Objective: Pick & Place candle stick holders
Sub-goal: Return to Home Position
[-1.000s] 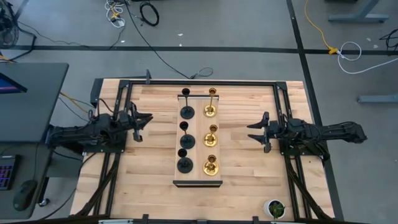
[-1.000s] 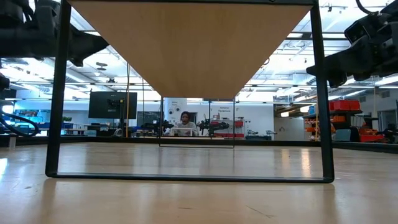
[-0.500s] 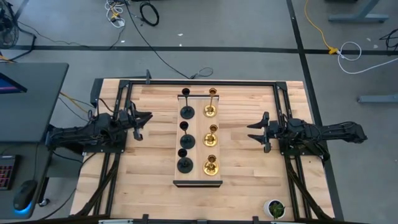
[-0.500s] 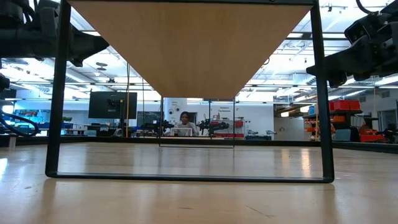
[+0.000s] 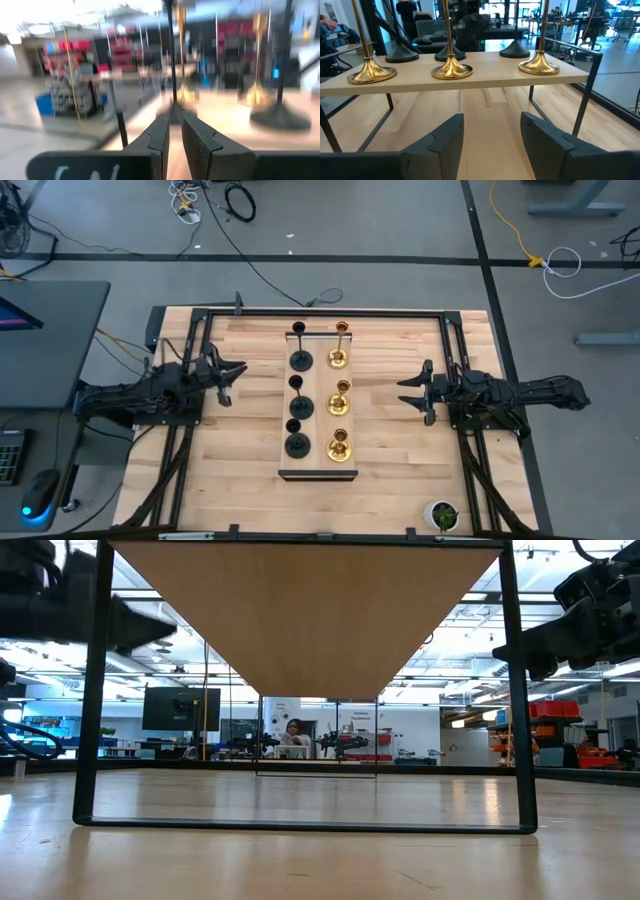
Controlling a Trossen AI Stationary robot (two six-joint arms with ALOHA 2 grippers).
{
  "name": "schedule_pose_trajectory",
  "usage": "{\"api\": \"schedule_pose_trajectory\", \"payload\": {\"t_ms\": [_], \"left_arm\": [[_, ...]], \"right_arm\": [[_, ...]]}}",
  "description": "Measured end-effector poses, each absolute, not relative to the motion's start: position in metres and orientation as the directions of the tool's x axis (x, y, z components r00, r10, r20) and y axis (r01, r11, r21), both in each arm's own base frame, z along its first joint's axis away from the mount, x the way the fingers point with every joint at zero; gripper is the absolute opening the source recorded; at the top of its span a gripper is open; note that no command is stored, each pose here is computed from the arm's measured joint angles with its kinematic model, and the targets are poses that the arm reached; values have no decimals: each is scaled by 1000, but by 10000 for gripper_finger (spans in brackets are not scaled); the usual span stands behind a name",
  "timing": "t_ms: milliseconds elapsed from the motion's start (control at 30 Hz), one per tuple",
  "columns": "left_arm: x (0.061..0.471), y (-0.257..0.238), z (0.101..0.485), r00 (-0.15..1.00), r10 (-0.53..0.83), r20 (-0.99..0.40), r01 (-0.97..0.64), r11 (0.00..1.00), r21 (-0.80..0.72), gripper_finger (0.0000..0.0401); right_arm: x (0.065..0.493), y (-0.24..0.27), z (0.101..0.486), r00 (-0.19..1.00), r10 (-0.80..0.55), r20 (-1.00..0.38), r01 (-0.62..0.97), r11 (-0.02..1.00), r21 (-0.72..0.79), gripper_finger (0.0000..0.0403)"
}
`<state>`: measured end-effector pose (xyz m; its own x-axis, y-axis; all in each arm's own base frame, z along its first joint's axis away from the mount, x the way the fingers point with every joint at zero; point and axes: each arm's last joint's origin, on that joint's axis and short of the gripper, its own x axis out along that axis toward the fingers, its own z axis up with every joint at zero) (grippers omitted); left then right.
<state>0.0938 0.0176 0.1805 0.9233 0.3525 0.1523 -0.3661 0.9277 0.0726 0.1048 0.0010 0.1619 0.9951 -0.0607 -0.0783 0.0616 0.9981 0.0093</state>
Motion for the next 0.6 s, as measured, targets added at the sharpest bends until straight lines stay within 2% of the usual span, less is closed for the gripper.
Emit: {"api": "schedule_pose_trajectory", "payload": {"t_ms": [67, 300, 500, 600], "left_arm": [[95, 17, 173, 933, 352, 73, -357, 929, 94, 53], [96, 13, 172, 956, 285, 62, -290, 952, 98, 53], [96, 12, 170, 970, 238, 48, -238, 971, -13, 53], [97, 10, 169, 984, 174, 37, -175, 984, 39, 53]], "right_arm": [[105, 1, 162, 995, -61, -78, 62, 998, 9, 196], [105, 1, 162, 995, -61, -78, 62, 998, 9, 196], [105, 1, 162, 995, -61, -78, 62, 998, 9, 196], [105, 1, 162, 995, -61, -78, 62, 998, 9, 196]]}}
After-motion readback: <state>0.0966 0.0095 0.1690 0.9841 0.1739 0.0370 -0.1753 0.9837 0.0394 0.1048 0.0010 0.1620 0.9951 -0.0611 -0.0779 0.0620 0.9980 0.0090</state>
